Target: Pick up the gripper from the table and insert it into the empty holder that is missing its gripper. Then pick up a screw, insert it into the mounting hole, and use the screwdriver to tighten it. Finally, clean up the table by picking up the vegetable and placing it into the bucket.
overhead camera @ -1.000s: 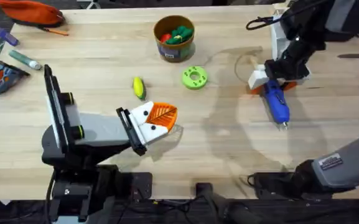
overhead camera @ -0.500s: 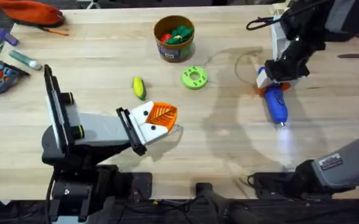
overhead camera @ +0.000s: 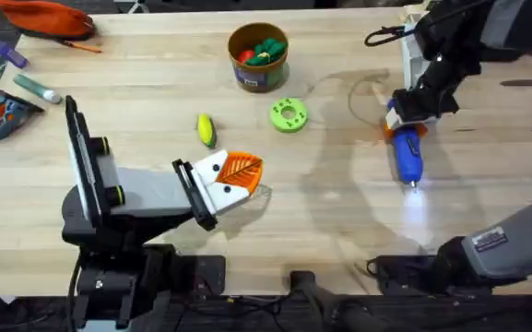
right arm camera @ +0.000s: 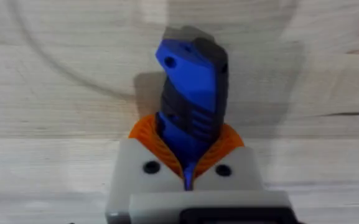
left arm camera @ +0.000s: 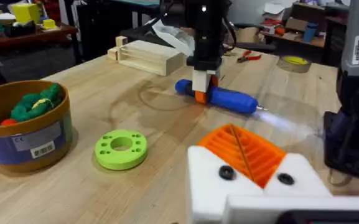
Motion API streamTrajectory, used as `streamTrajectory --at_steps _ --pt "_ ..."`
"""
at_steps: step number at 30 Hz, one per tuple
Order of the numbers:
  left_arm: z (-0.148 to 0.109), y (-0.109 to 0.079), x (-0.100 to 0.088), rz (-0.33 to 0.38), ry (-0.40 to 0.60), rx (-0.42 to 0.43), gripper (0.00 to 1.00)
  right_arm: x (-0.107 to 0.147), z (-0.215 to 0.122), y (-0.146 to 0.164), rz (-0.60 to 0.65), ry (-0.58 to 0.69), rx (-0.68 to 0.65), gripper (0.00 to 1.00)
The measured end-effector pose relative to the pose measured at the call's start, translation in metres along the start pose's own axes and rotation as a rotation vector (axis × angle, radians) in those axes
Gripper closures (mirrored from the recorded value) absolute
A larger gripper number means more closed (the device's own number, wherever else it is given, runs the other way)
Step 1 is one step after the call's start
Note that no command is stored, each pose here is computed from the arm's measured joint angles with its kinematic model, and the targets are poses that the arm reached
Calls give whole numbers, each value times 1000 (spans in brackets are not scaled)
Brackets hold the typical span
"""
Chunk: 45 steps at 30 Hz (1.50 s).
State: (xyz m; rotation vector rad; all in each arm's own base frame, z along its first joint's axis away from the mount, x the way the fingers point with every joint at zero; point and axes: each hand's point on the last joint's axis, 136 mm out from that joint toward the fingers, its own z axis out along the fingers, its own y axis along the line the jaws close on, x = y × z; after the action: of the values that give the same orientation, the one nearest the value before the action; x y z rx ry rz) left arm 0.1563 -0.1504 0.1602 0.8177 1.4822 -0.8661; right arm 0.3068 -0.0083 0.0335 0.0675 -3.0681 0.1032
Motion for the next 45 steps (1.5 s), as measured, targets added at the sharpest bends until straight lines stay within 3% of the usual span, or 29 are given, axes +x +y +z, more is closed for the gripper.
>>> streamTrajectory --at_steps 10,15,34,45 --pt "0 0 0 0 0 0 985 4 -2 1 -3 13 -1 980" --pt "0 0 0 0 0 0 985 6 -27 6 -20 -50 2 980" --pt "0 0 0 0 0 0 985 9 -225 54 -146 -809 -54 980" --pt "0 0 0 0 0 0 985 27 -327 132 -378 -1189 -414 980"
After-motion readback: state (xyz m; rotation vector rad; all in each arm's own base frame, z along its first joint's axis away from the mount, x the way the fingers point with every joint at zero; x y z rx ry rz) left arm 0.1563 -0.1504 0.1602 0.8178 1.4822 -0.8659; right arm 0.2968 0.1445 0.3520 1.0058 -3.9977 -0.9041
